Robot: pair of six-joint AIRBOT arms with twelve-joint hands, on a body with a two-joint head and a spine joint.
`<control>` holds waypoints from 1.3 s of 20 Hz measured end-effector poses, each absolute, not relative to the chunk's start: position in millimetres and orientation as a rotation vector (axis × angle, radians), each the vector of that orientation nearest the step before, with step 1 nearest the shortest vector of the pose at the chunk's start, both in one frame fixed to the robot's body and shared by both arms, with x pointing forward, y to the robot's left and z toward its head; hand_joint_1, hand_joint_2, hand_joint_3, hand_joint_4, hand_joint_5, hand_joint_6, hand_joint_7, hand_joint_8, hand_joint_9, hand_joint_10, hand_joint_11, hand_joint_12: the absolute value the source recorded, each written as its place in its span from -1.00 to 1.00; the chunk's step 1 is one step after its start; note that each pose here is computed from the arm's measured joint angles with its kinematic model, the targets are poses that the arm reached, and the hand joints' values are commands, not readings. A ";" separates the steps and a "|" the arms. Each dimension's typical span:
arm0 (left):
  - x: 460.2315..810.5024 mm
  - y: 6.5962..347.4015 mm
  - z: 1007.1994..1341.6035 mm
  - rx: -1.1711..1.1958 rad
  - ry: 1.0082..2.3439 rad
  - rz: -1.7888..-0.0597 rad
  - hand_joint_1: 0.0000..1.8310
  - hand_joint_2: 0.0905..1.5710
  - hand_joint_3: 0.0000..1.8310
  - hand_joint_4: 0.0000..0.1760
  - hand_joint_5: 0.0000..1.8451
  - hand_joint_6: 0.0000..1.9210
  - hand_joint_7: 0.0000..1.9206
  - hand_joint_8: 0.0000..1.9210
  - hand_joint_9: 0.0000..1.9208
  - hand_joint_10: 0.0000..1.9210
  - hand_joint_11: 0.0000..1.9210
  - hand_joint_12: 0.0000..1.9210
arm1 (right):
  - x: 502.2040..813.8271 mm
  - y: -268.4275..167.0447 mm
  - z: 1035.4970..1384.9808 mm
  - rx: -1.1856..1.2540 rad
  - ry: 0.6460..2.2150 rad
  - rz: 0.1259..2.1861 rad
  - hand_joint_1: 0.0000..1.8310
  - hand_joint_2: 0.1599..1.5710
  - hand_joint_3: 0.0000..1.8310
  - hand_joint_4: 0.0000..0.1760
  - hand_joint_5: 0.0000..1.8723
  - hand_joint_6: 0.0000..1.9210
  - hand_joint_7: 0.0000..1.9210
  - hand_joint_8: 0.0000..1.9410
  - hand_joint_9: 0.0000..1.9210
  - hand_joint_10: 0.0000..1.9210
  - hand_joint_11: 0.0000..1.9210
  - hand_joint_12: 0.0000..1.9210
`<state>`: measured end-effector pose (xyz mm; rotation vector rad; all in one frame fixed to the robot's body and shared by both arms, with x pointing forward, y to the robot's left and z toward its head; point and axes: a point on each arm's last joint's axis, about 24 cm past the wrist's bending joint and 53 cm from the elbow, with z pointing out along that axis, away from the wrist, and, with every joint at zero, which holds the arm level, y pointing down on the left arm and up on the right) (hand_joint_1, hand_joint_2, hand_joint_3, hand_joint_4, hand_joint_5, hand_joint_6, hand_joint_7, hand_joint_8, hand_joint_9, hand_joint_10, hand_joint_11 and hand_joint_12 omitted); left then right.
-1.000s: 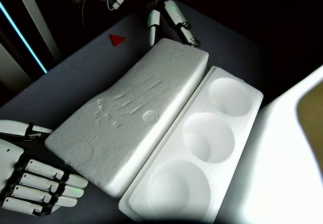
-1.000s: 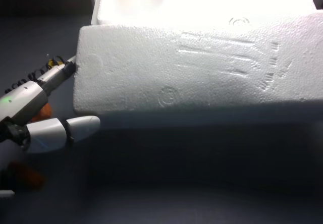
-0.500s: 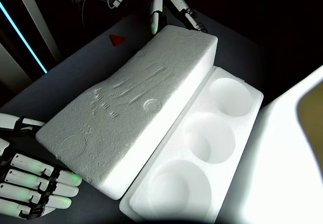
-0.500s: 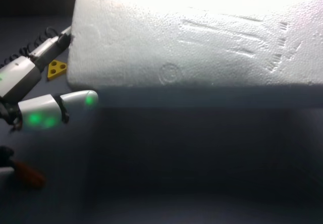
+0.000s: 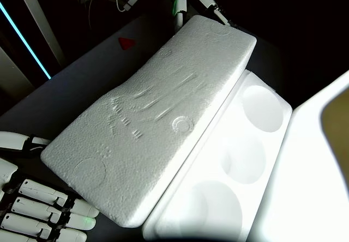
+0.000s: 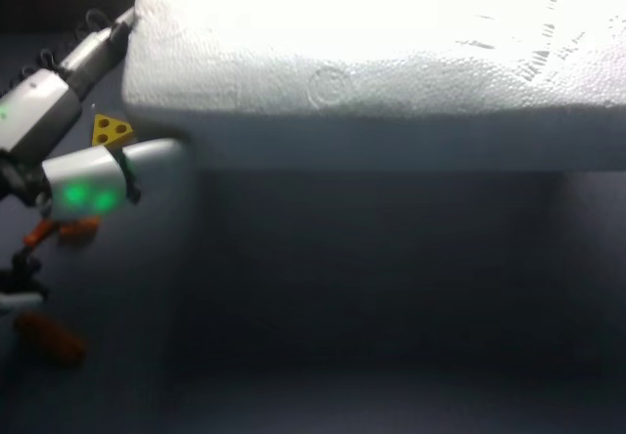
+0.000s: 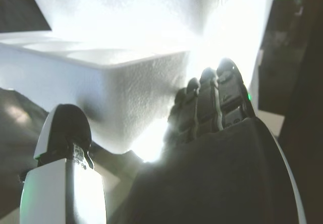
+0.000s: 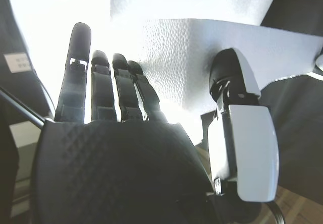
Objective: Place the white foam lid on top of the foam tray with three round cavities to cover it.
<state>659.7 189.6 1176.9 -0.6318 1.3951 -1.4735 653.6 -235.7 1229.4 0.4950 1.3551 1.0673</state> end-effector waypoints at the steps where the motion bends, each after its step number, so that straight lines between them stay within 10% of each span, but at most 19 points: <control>1: 657.0 189.9 1171.9 -0.649 1.406 -1.475 -0.43 0.33 -1.00 -1.00 -0.88 -1.00 -0.99 -1.00 -1.00 -1.00 -1.00 -0.67 | 651.9 -233.8 1230.1 0.492 1.355 1.072 -0.43 0.49 -1.00 -1.00 -0.97 -1.00 -0.97 -1.00 -0.95 -0.95 -1.00 0.27; 5: 644.5 196.3 1167.8 -0.666 1.421 -1.473 -0.50 0.35 -1.00 -1.00 -0.91 -0.99 -0.99 -1.00 -1.00 -1.00 -1.00 -0.91 | 636.7 -228.7 1233.3 0.489 1.341 1.106 -0.46 0.50 -1.00 -1.00 -0.96 -0.99 -0.98 -0.99 -0.97 -0.98 -1.00 -0.19; 12: 629.2 192.4 1161.1 -0.664 1.450 -1.490 -0.51 0.36 -0.99 -0.58 -0.94 -1.00 -1.00 -1.00 -1.00 -1.00 -1.00 -1.00 | 621.7 -228.4 1218.8 0.515 1.374 1.115 -0.51 0.49 -1.00 -1.00 -0.93 -1.00 -0.91 -1.00 -0.90 -0.90 -1.00 0.30; 15: 629.4 191.4 1167.8 -0.645 1.440 -1.496 -0.54 0.37 -0.99 -1.00 -0.90 -0.98 -0.99 -1.00 -1.00 -1.00 -0.99 -1.00 | 616.3 -234.7 1231.2 0.493 1.342 1.109 -0.53 0.50 -1.00 -1.00 -0.99 -0.99 -0.99 -0.99 -0.99 -0.99 -1.00 -0.61; 17: 631.1 190.6 1181.6 -0.627 1.401 -1.512 -0.54 0.38 -0.99 -1.00 -0.90 -0.98 -0.99 -1.00 -1.00 -1.00 -0.97 -0.98 | 616.7 -241.0 1241.5 0.474 1.302 1.103 -0.51 0.49 -1.00 -1.00 -0.97 -0.99 -0.99 -1.00 -0.98 -1.00 -1.00 -0.62; 22: 647.5 188.5 1206.0 -0.575 1.331 -1.533 -0.46 0.37 -1.00 -0.89 -0.89 -0.99 -1.00 -1.00 -1.00 -1.00 -0.98 -0.96 | 625.0 -248.3 1245.7 0.467 1.291 1.085 -0.44 0.46 -1.00 -1.00 -0.94 -0.99 -0.93 -0.99 -0.92 -0.96 -1.00 0.00; 26: 663.4 189.2 1197.8 -0.585 1.357 -1.502 -0.48 0.33 -1.00 -1.00 -0.90 -1.00 -1.00 -1.00 -1.00 -1.00 -1.00 -0.52 | 644.2 -246.4 1249.9 0.484 1.268 1.102 -0.47 0.49 -1.00 -1.00 -0.94 -0.99 -0.92 -0.99 -0.93 -0.87 -1.00 0.32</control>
